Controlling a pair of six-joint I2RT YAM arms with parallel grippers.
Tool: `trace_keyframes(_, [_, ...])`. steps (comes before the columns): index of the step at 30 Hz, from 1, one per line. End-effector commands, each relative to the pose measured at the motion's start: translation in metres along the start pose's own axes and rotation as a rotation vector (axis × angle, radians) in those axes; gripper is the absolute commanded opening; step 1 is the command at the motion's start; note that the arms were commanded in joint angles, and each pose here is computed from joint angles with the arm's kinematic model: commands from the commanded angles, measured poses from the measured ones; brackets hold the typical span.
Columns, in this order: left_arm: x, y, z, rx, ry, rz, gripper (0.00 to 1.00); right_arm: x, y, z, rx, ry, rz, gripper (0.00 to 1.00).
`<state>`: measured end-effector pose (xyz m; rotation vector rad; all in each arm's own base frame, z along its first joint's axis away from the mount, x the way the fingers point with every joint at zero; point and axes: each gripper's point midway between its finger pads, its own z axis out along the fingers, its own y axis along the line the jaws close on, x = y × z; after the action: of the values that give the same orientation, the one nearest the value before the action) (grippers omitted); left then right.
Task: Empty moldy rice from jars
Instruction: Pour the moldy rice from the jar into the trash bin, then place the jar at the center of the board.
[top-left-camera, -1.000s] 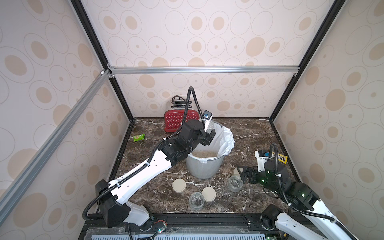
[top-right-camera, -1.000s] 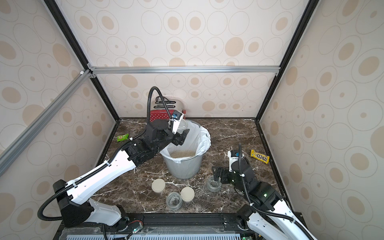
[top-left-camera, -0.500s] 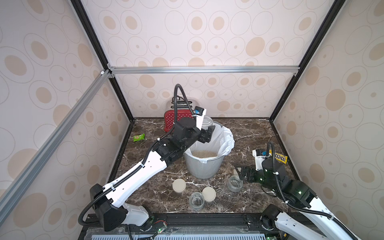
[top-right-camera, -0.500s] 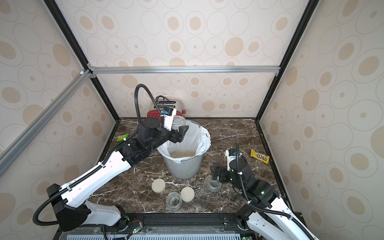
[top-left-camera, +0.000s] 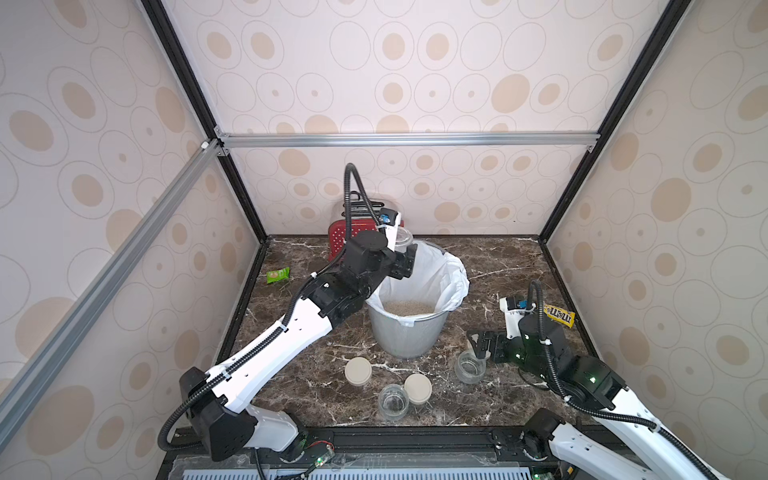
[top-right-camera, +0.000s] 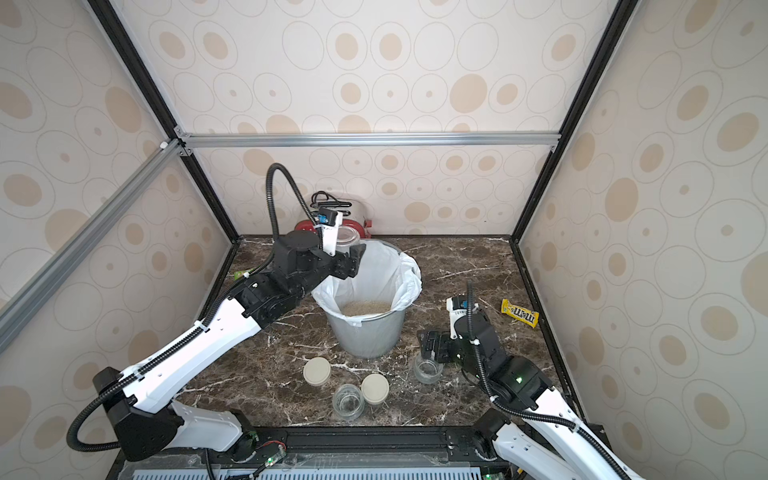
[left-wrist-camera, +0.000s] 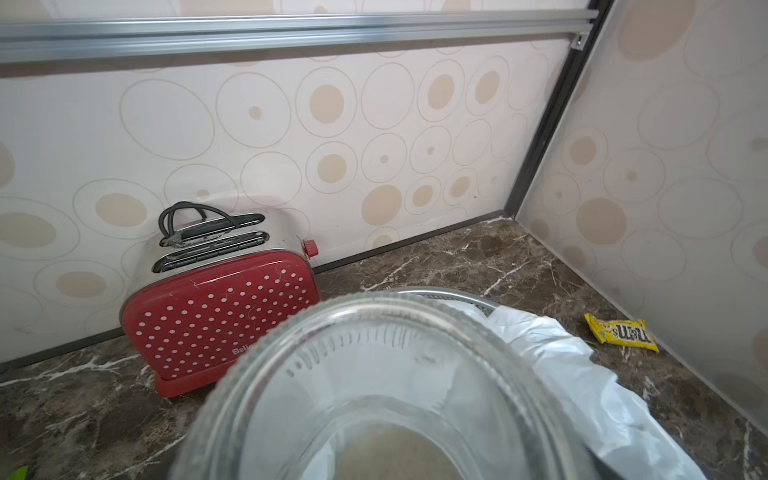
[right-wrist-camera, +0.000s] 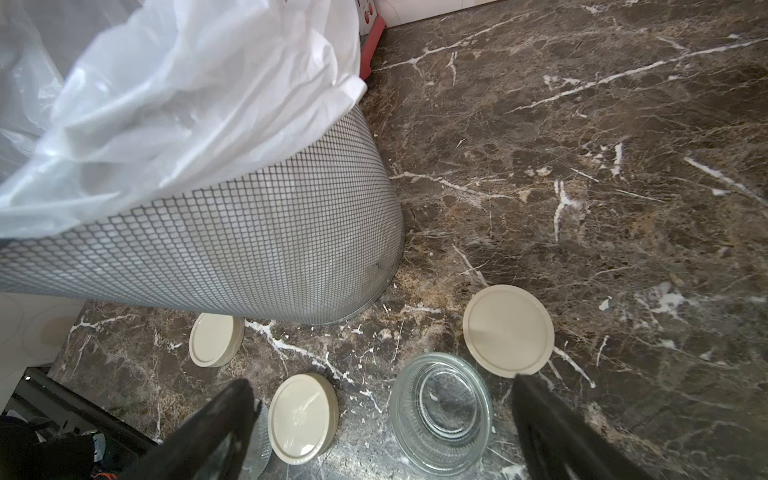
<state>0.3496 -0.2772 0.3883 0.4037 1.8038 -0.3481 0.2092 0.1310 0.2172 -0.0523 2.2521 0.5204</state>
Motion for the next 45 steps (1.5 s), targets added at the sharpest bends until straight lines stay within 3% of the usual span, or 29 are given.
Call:
trace_keyframes(1, [-0.030,-0.001,-0.011,0.114,-0.085,-0.187,0.52,-0.005,0.004,-0.004,-0.014,-0.018,-0.005,0.99])
trace_keyframes(2, [-0.040,0.002,-0.010,0.206,-0.149,-0.339,0.50,-0.006,0.004,-0.004,-0.015,-0.020,-0.005,0.99])
trace_keyframes(3, [-0.043,0.005,-0.010,0.224,-0.182,-0.384,0.48,-0.006,0.004,-0.005,-0.015,-0.023,-0.006,0.99])
trace_keyframes(8, [-0.038,-0.005,-0.017,0.043,-0.092,-0.030,0.47,-0.009,0.006,-0.007,-0.023,-0.026,-0.009,0.99])
trace_keyframes(13, [-0.043,0.000,-0.028,0.047,-0.170,-0.074,0.47,-0.010,0.006,-0.007,-0.017,-0.028,-0.013,0.99])
trace_keyframes(21, [-0.030,0.003,-0.024,0.007,-0.129,-0.038,0.46,-0.010,0.010,-0.004,-0.026,-0.008,-0.022,0.99])
trace_keyframes(23, [-0.025,0.020,-0.007,-0.049,-0.088,-0.111,0.46,-0.011,0.010,-0.002,-0.028,-0.019,-0.019,0.99])
trace_keyframes(25, [-0.024,0.031,0.013,0.008,-0.028,-0.269,0.45,-0.012,0.015,-0.002,-0.052,-0.022,-0.017,0.99])
trace_keyframes(26, [-0.029,0.029,0.013,0.016,-0.040,-0.274,0.45,-0.012,0.016,-0.003,-0.059,-0.017,-0.017,0.99])
trace_keyframes(30, [-0.051,0.002,-0.019,0.067,-0.167,-0.229,0.46,-0.014,0.013,-0.013,-0.041,-0.010,-0.023,0.99])
trace_keyframes(34, [-0.064,0.005,-0.046,0.108,-0.217,-0.352,0.46,-0.031,0.023,-0.028,-0.107,-0.110,-0.036,0.99])
trace_keyframes(42, [-0.094,0.014,-0.083,0.270,-0.398,-0.831,0.50,-0.098,0.112,-0.074,-0.511,-0.364,-0.213,0.99])
trace_keyframes(45, [-0.095,0.018,-0.086,0.329,-0.439,-1.006,0.50,-0.124,0.141,-0.081,-0.600,-0.410,-0.263,0.92])
